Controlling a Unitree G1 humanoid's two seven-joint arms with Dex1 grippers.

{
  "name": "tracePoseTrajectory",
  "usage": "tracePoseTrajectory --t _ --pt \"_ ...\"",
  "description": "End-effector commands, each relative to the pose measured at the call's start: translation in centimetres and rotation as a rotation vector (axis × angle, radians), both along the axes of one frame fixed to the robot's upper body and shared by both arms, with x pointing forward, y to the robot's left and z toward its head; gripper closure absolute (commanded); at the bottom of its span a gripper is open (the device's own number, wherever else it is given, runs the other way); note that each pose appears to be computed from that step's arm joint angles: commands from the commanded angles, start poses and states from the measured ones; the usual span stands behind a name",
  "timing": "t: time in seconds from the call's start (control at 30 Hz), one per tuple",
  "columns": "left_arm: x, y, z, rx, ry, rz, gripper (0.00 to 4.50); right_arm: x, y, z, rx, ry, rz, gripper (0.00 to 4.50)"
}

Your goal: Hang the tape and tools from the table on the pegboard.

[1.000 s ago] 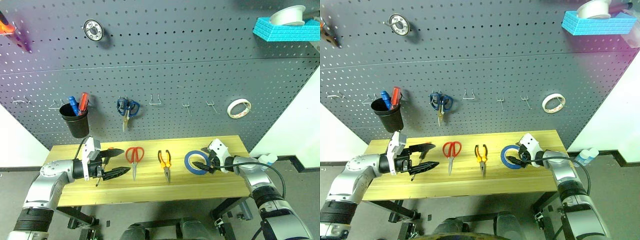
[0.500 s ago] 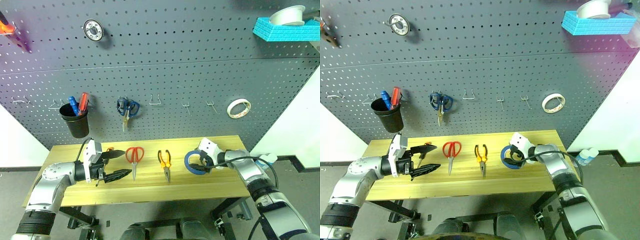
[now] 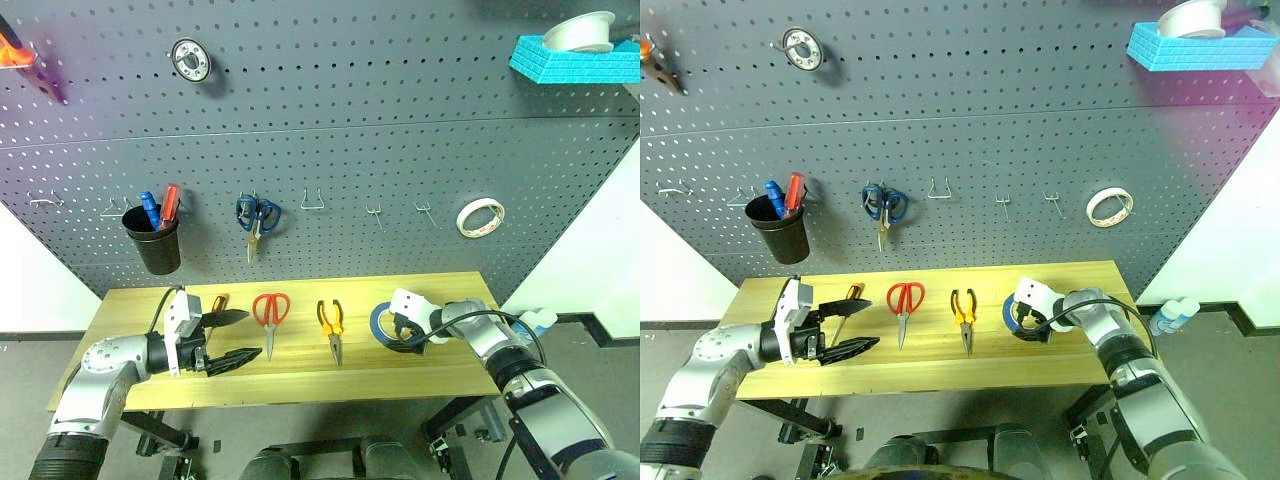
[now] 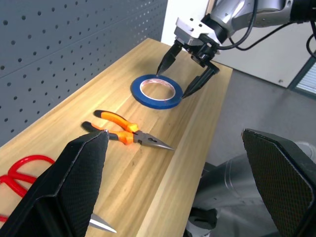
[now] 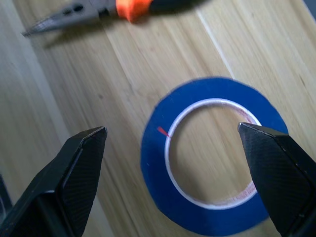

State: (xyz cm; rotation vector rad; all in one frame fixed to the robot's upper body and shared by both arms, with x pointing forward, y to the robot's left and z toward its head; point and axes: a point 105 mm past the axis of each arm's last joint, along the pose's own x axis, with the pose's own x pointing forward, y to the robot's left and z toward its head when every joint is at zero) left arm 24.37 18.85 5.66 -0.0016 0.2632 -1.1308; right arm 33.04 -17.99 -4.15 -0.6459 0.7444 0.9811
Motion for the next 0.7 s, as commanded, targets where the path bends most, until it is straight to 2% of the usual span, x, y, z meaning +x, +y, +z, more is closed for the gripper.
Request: tracePoseTrajectory --t 0.03,0.27,0.67,0.7 --pt "0.3 0.3 1.4 -0.001 -0.071 0.010 0.00 0.7 0.8 0.4 0.002 -0.031 0.029 0.04" --pt "0.1 0.4 1.5 -0.001 -0.075 0.016 0.00 0.1 0.1 -1.2 -0.064 -0.010 0.041 0.04" --pt "-0.1 0.5 1.3 0.005 -0.074 0.021 0.00 -0.1 -1.6 -2.1 -0.146 -0.002 0.012 0.04" --pt "-0.1 0.6 1.3 0.004 -0.074 0.022 0.00 -0.2 -1.7 -2.2 -0.152 0.001 0.009 0.21"
